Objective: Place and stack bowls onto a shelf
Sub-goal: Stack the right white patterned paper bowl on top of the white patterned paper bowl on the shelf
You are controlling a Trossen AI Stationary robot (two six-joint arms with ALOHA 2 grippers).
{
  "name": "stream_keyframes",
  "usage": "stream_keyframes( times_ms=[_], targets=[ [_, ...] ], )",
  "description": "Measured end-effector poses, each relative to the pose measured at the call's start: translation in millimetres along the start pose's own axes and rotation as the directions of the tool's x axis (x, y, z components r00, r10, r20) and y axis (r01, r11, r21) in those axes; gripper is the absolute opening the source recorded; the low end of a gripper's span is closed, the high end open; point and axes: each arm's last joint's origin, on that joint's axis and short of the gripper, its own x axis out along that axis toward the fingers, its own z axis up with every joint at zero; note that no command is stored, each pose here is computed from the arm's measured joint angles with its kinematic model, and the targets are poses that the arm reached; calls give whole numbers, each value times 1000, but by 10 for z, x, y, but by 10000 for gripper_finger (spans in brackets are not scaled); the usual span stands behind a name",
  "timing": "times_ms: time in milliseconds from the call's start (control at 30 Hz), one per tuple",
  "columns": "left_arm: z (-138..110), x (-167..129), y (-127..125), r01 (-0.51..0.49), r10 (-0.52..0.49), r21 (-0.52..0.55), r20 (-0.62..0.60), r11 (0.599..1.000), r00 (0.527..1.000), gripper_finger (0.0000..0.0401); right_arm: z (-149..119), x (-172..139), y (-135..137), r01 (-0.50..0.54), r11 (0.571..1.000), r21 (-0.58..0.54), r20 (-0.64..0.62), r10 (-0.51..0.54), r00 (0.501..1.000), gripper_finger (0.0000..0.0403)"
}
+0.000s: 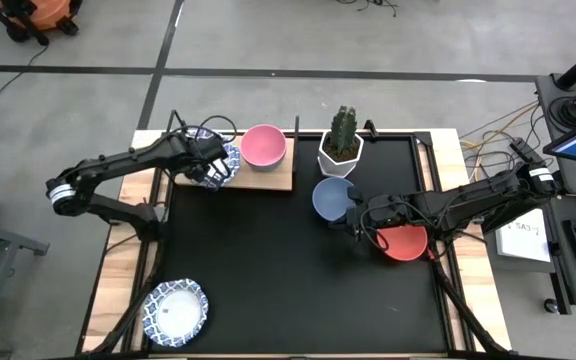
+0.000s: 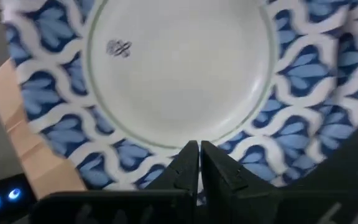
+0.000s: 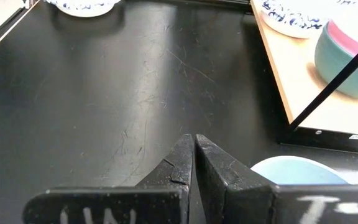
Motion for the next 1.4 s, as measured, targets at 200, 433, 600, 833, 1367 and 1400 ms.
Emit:
stream_keyframes(
  times_ms=[200, 433, 600, 833, 1367, 1400],
  targets=[
    [27, -306, 193, -199, 199, -9, 69, 980, 978, 0, -4, 0, 0, -1, 1000, 0, -4, 1, 1000, 9],
    [25, -279, 283, -267, 269, -49, 31, 962, 963, 0, 0, 0, 0, 0, 1000, 0, 0, 0, 1000, 9],
    [-15, -45, 233, -311, 310, -40, -16, 950, 950, 0, 1, 0, 0, -1, 1000, 14, 1, 1, 1000, 9],
    [-2, 139, 145, -328, 327, -14, -58, 944, 943, 0, 0, 1, 0, -1, 1000, 16, 0, 1, 1000, 9],
    [-25, 0, -34, -186, 188, 50, -38, 981, 981, 0, -12, 2, 3, -2, 999, 34, -12, 3, 1000, 9],
    [-51, -59, -70, -140, 143, 91, -31, 986, 989, 0, -12, 2, 3, -2, 999, 34, -12, 3, 1000, 9]
  ],
)
